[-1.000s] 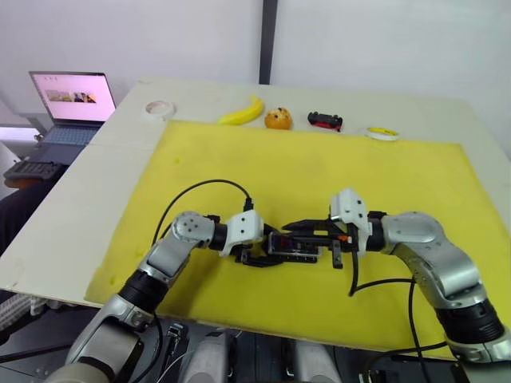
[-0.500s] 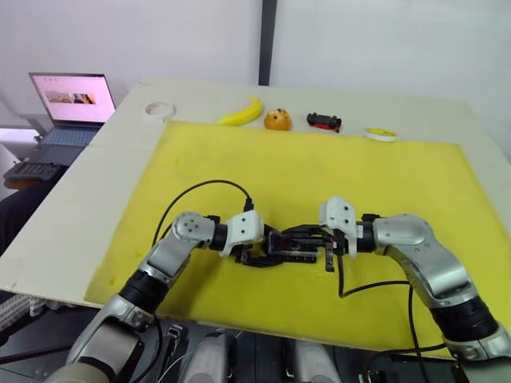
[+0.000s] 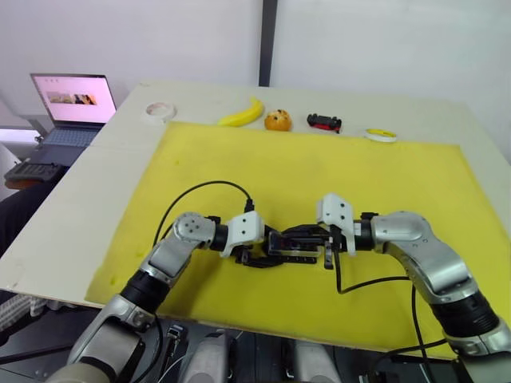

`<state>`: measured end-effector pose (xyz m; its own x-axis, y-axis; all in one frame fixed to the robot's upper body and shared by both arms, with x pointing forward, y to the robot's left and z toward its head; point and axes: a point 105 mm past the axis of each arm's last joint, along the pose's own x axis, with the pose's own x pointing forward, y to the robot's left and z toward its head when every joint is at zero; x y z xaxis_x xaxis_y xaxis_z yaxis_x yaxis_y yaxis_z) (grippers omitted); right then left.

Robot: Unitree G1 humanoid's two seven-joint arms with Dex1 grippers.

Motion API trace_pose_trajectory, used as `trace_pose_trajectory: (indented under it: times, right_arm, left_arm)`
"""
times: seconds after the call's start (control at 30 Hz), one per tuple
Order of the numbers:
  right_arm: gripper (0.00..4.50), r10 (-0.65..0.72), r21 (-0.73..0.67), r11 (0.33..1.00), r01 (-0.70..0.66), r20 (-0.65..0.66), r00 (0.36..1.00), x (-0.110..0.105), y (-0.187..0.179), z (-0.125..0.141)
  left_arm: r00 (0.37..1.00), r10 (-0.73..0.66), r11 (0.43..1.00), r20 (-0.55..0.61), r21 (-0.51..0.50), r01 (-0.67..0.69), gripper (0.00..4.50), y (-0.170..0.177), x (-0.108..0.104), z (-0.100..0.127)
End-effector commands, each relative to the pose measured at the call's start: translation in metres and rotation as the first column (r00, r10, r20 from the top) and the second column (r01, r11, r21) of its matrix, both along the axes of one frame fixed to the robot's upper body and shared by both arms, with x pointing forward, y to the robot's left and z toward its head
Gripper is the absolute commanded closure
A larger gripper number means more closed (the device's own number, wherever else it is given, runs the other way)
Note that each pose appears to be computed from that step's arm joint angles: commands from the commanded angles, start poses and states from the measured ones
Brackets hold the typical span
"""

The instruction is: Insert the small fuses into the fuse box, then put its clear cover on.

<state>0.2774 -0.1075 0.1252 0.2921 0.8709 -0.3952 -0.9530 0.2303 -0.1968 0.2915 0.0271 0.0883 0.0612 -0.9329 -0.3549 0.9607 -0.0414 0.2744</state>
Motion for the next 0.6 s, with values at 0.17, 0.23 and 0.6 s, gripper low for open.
trace_pose_trajectory:
  times: [0.17,0.23,0.6]
  right_arm:
    - [4.42,-0.106,0.007,0.994,0.109,-0.177,0.978,-0.005,-0.011,-0.033]
    - [4.42,-0.068,0.098,0.992,0.080,-0.117,0.991,-0.007,-0.006,-0.012]
    - [4.42,-0.136,-0.076,0.989,0.129,-0.084,0.987,-0.007,-0.030,-0.025]
  left_arm:
    - [0.999,-0.024,1.000,0.040,-0.013,0.024,1.89,-0.002,0.000,0.009]
    - [0.999,-0.023,1.000,0.040,-0.010,0.023,1.89,-0.001,0.001,0.007]
    - [0.999,-0.035,0.999,0.040,-0.007,0.036,1.89,-0.002,0.002,0.004]
